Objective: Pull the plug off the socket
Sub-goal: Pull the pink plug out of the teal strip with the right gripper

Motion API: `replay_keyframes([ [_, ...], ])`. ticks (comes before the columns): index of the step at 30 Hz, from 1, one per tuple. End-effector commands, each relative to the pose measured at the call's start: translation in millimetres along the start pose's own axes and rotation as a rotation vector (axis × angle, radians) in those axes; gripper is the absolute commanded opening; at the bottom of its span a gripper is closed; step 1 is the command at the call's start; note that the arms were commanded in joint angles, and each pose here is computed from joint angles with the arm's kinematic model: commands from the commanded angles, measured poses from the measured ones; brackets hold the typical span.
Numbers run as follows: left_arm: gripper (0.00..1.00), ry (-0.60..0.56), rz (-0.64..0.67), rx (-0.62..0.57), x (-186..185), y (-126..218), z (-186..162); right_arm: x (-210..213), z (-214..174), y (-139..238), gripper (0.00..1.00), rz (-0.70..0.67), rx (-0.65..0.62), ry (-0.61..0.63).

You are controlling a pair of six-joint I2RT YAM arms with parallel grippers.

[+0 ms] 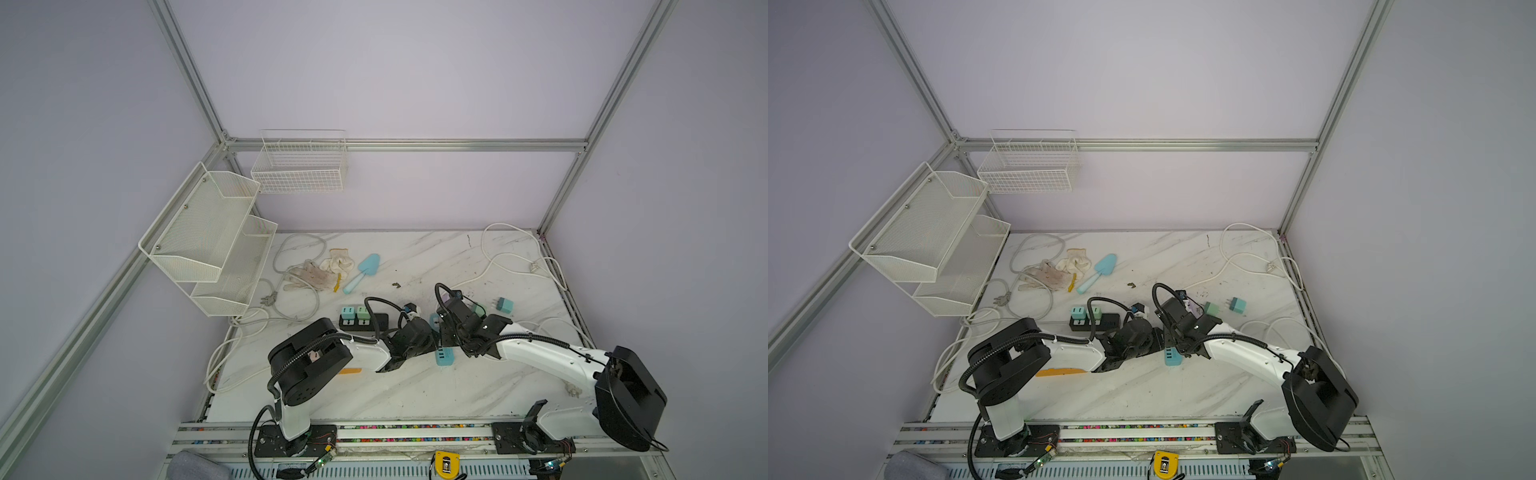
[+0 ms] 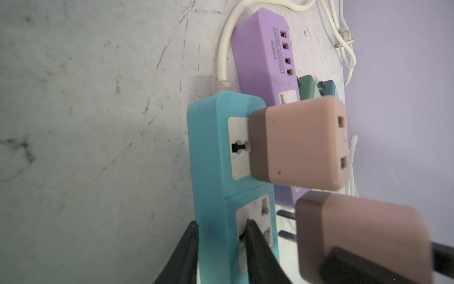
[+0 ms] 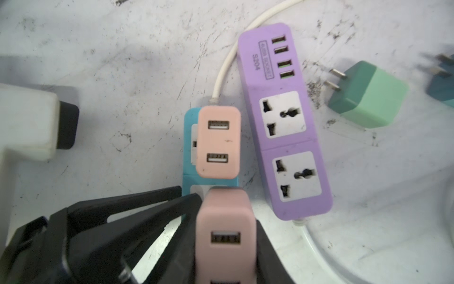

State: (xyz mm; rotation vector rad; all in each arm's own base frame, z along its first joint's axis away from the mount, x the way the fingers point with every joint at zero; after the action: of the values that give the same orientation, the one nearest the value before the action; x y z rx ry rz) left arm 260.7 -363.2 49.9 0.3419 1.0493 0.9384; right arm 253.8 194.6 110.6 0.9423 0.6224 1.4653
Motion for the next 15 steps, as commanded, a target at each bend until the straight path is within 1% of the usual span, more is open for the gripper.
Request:
replay_keyframes([
  [1, 0.31, -0.036, 0.218, 0.219, 62, -2, -64, 6, 10, 9, 0.09, 0.007, -0.024, -0.008],
  [4, 0.31, -0.031, 0.24, 0.215, 69, 0, -66, 18, 7, 8, 0.09, 0.063, -0.005, -0.012],
  [8, 0.31, -0.036, 0.245, 0.202, 71, 5, -64, 14, 10, 15, 0.09, 0.058, -0.021, -0.034],
  [12, 0.31, -0.045, 0.218, 0.196, 63, 4, -60, 8, 12, 27, 0.09, 0.066, -0.042, -0.051],
  [15, 0.31, -0.064, 0.18, 0.178, 48, 4, -50, 4, 13, 35, 0.09, 0.071, -0.053, -0.067],
])
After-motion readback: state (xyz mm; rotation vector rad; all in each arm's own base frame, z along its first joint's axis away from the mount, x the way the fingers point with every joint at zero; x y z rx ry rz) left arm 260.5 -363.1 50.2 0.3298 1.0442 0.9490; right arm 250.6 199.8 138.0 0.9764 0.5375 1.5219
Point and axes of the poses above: each gripper's point midway between its finger pads, its own y axis back along the fingers, its own x axis along the line the jaws close on, z = x × y, the point moved 2 cm from there along y, back along the fingers, and after that the axes turned 9 degrees about -y, right-handed, at the moved point
